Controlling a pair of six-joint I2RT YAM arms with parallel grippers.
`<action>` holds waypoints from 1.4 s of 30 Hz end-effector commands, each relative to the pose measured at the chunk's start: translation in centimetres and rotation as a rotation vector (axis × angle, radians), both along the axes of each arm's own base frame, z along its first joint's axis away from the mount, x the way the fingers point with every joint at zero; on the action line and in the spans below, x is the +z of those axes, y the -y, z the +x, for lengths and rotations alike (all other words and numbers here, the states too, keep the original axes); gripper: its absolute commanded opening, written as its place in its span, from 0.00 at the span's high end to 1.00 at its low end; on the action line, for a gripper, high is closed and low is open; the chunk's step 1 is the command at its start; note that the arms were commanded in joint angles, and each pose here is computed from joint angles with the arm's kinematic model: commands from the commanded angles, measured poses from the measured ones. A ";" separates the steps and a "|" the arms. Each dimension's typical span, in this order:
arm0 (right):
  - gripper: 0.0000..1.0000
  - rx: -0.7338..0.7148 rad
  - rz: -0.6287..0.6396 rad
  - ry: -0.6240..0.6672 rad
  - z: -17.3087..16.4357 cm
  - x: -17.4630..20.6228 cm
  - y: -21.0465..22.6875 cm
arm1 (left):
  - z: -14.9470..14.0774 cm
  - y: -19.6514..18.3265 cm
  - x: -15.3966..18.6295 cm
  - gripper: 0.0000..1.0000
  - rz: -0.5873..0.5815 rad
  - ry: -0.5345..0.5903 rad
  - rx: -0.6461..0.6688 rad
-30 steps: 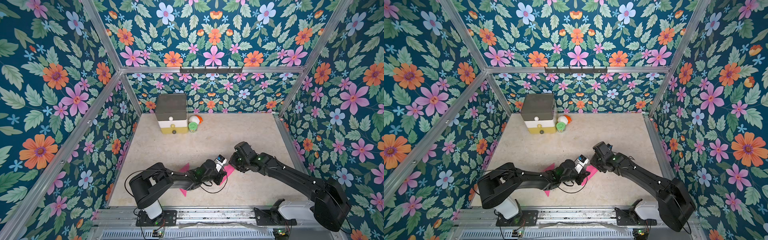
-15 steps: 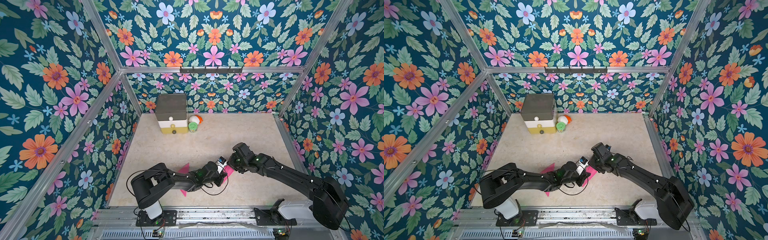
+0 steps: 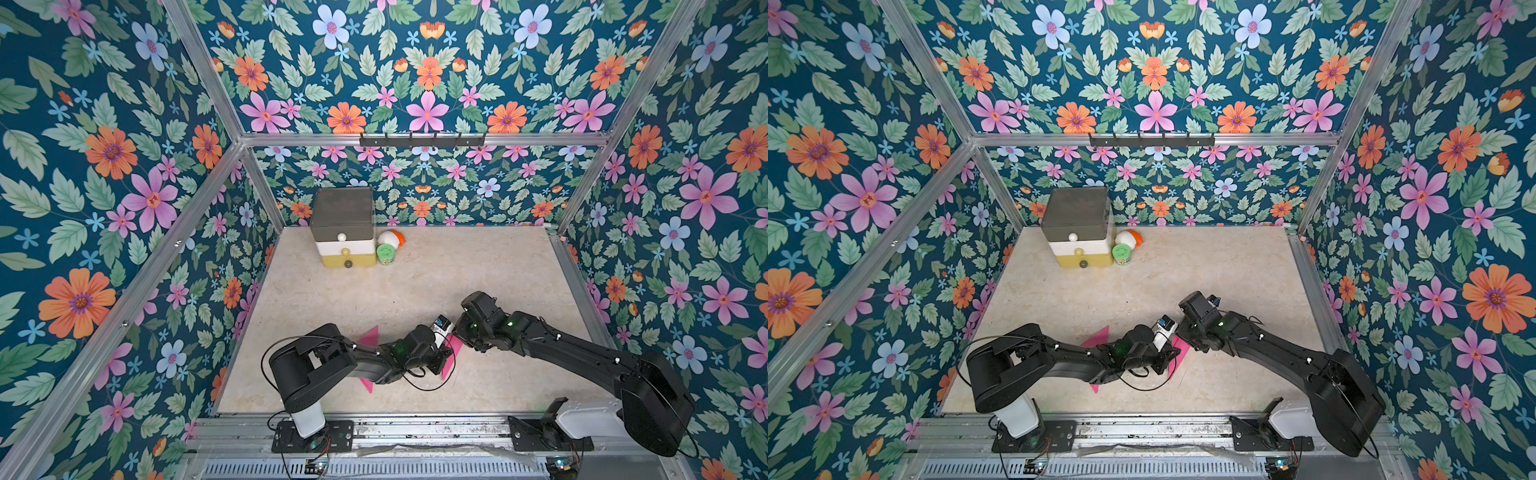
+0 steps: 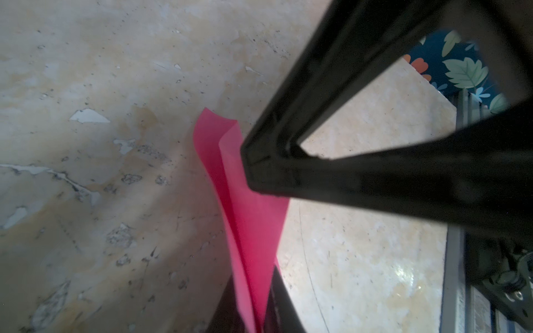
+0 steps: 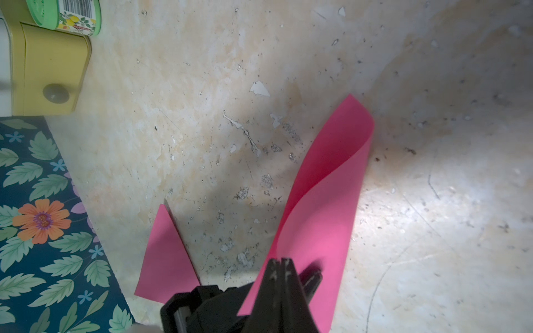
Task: Fold the square paper diagonally
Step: Fold the paper at the center of the board.
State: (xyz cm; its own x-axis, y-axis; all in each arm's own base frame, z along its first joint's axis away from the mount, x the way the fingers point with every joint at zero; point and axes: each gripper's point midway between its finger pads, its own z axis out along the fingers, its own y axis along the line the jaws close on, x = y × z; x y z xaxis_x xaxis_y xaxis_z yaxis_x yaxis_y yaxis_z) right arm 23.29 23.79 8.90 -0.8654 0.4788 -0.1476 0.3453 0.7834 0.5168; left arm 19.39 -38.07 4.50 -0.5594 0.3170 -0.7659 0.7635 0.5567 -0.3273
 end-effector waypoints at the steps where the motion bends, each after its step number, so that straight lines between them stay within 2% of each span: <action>1: 1.00 -0.005 -0.004 0.026 0.4 0.3 -0.3 | 0.1 0.6 0.9 0.80 -0.047 -0.002 -0.002; 10: 1.00 0.012 -0.023 0.029 0.3 0.5 -1.0 | 0.1 0.4 0.9 0.72 -0.052 -0.004 0.004; 22: 1.00 0.036 -0.097 0.035 -0.4 0.2 -0.8 | 0.3 -0.2 1.2 0.68 -0.076 -0.010 0.025; 33: 1.00 0.107 -0.097 0.038 -0.9 -0.1 -3.2 | 0.3 -0.3 1.1 0.67 -0.079 -0.017 0.026; 42: 1.00 0.034 -0.092 0.077 0.0 1.0 -2.2 | 0.2 -0.3 1.0 0.69 -0.079 -0.019 0.021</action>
State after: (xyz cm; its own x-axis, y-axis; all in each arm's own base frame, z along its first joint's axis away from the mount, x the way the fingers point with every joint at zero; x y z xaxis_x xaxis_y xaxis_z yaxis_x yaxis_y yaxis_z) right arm 22.57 26.56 9.35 -0.8913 0.3886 -0.2337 0.2520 0.8528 0.4574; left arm 19.44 -37.49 4.95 -0.5889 0.2587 -0.7657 0.7388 0.5565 -0.3802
